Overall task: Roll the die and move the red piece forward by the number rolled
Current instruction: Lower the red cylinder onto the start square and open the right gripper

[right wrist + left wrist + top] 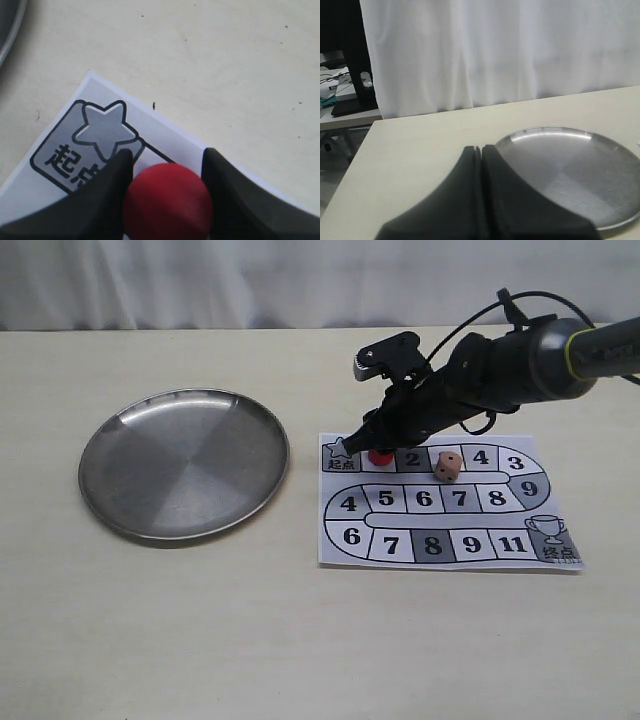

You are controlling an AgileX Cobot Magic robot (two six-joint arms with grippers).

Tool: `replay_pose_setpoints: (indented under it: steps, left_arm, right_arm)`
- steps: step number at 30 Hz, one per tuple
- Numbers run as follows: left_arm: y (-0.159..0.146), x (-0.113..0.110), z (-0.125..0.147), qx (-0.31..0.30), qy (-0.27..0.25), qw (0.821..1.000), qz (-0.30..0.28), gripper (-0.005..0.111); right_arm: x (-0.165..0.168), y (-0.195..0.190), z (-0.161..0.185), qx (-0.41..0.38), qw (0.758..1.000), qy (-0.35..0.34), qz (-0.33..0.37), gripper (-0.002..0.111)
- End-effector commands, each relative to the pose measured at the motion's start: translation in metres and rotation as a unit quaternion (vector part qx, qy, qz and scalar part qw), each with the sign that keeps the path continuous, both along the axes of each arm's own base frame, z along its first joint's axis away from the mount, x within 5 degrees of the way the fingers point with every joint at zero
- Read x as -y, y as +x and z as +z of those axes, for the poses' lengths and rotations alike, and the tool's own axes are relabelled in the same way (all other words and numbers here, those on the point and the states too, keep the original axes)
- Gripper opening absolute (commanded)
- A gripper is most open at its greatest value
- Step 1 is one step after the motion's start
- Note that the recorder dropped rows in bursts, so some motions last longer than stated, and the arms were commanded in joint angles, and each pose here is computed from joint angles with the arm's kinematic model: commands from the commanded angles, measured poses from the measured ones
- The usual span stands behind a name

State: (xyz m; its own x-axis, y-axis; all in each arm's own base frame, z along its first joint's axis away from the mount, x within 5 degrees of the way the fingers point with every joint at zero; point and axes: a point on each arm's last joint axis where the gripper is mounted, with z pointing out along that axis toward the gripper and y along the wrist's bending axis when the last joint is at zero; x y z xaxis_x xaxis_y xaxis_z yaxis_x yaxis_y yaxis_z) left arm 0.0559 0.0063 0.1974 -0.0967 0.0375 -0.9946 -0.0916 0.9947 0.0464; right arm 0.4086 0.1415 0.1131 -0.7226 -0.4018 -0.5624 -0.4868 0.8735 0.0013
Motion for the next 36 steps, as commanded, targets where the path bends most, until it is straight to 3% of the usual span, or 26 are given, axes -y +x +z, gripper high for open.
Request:
replay_pose_setpoints:
  steps: [1,12,15,21,24,29,36]
  left_arm:
    - [0.000,0.000,0.000,0.004,0.000,1.000,0.002,0.000]
    - [0.000,0.000,0.000,0.004,0.000,1.000,0.002,0.000]
    - [0.000,0.000,0.000,0.004,0.000,1.000,0.002,0.000]
    - [0.000,0.000,0.000,0.004,0.000,1.000,0.002,0.000]
    - [0.000,0.000,0.000,0.004,0.000,1.000,0.002,0.000]
    - [0.000,0.000,0.000,0.004,0.000,1.000,0.002,0.000]
    - [0.000,0.000,0.000,0.004,0.000,1.000,0.002,0.000]
  right_arm:
    - [0.002,-0.009,-0.009,-0.048,0.999,-0.007,0.017,0.004]
    - [-0.003,-0.010,-0.002,-0.037,0.999,-0.004,0.017,0.006]
    - [-0.003,-0.009,-0.002,-0.032,0.999,-0.004,0.016,0.018]
    - [-0.003,-0.008,-0.001,-0.028,0.999,-0.004,0.015,0.063]
    - [-0.001,-0.006,-0.001,-0.022,1.000,-0.003,0.010,0.077]
    - [-0.001,-0.004,0.009,-0.001,1.000,0.001,0.006,0.083]
    - [0.001,-0.012,0.091,0.092,0.995,0.029,0.008,0.082]
